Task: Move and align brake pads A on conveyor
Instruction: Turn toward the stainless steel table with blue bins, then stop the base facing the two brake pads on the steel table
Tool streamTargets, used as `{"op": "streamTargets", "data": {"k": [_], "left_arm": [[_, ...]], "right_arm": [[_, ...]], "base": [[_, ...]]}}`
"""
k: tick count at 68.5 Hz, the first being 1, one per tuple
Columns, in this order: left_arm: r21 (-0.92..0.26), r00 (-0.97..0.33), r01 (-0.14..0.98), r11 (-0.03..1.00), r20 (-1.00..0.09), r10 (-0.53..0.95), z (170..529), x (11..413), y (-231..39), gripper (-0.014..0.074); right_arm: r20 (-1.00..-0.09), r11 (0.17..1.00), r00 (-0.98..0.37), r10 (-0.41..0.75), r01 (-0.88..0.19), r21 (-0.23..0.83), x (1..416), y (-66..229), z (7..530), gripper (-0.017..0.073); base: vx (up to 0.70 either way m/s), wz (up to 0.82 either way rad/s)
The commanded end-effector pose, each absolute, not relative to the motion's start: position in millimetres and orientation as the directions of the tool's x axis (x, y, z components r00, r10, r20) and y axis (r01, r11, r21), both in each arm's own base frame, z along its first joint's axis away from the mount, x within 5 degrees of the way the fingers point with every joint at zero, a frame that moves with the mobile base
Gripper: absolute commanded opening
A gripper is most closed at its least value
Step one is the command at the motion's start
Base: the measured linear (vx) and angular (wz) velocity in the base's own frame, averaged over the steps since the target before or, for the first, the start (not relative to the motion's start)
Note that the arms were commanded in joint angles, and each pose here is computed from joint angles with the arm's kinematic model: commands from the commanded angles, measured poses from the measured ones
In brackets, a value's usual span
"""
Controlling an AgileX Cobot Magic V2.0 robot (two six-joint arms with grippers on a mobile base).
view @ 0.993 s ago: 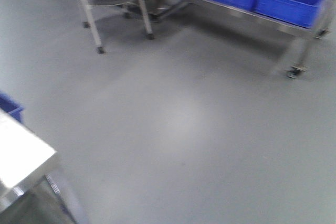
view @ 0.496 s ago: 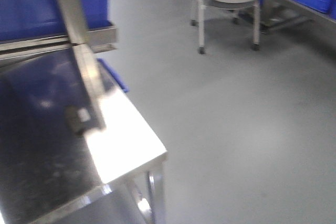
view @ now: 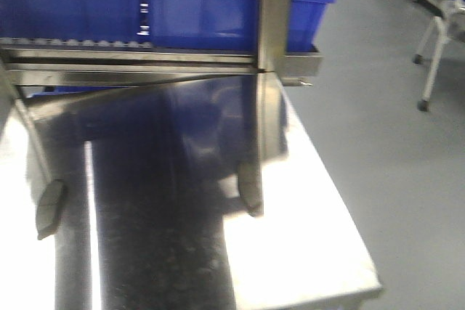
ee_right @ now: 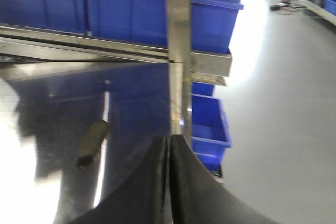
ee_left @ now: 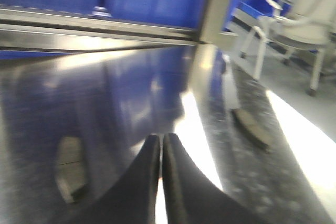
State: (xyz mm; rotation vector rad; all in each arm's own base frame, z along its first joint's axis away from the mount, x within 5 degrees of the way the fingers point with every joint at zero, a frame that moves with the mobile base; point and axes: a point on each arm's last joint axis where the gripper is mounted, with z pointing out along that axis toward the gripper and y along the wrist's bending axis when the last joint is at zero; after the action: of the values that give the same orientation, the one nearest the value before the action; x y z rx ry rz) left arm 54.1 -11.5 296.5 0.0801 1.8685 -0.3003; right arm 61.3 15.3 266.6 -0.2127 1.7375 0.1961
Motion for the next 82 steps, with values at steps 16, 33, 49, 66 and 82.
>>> {"op": "streamTargets", "data": {"k": [16, 33, 49, 66, 82], "left_arm": [[-0.169, -0.245, 0.229, 0.959, -0.963, -0.112, 309.6, 55.5, -12.8, -0.0006], [-0.169, -0.245, 0.229, 0.959, -0.963, -0.112, 309.6, 55.5, -12.8, -0.0006], [-0.169, -0.245, 0.229, 0.959, -0.963, -0.112, 309.6, 55.5, -12.8, -0.0006], [-0.169, -0.245, 0.229, 0.959, -0.963, -0.112, 309.6, 55.5, -12.8, -0.0006], [-0.169, -0.245, 0.229, 0.959, -0.963, -0.112, 309.6, 55.5, -12.8, -0.0006]], "right_arm": [[-0.997, 0.968, -0.08, -0.024, -0.252, -0.003, 61.8, 15.4, 281.6, -0.0003], [-0.997, 0.968, -0.08, -0.024, -0.252, -0.003, 61.8, 15.4, 281.6, -0.0003], [-0.997, 0.968, -0.08, -0.024, -0.252, -0.003, 61.8, 15.4, 281.6, -0.0003], [-0.997, 0.968, -0.08, -0.024, -0.252, -0.003, 61.8, 15.4, 281.6, -0.0003], [-0.997, 0.968, -0.08, -0.024, -0.252, -0.003, 61.8, 15.4, 281.6, -0.0003]], "base": [[0.11, 0.45], [0.05, 0.23], [0.01, 0.03], [0.0, 0.0], [0.0, 0.0]]}}
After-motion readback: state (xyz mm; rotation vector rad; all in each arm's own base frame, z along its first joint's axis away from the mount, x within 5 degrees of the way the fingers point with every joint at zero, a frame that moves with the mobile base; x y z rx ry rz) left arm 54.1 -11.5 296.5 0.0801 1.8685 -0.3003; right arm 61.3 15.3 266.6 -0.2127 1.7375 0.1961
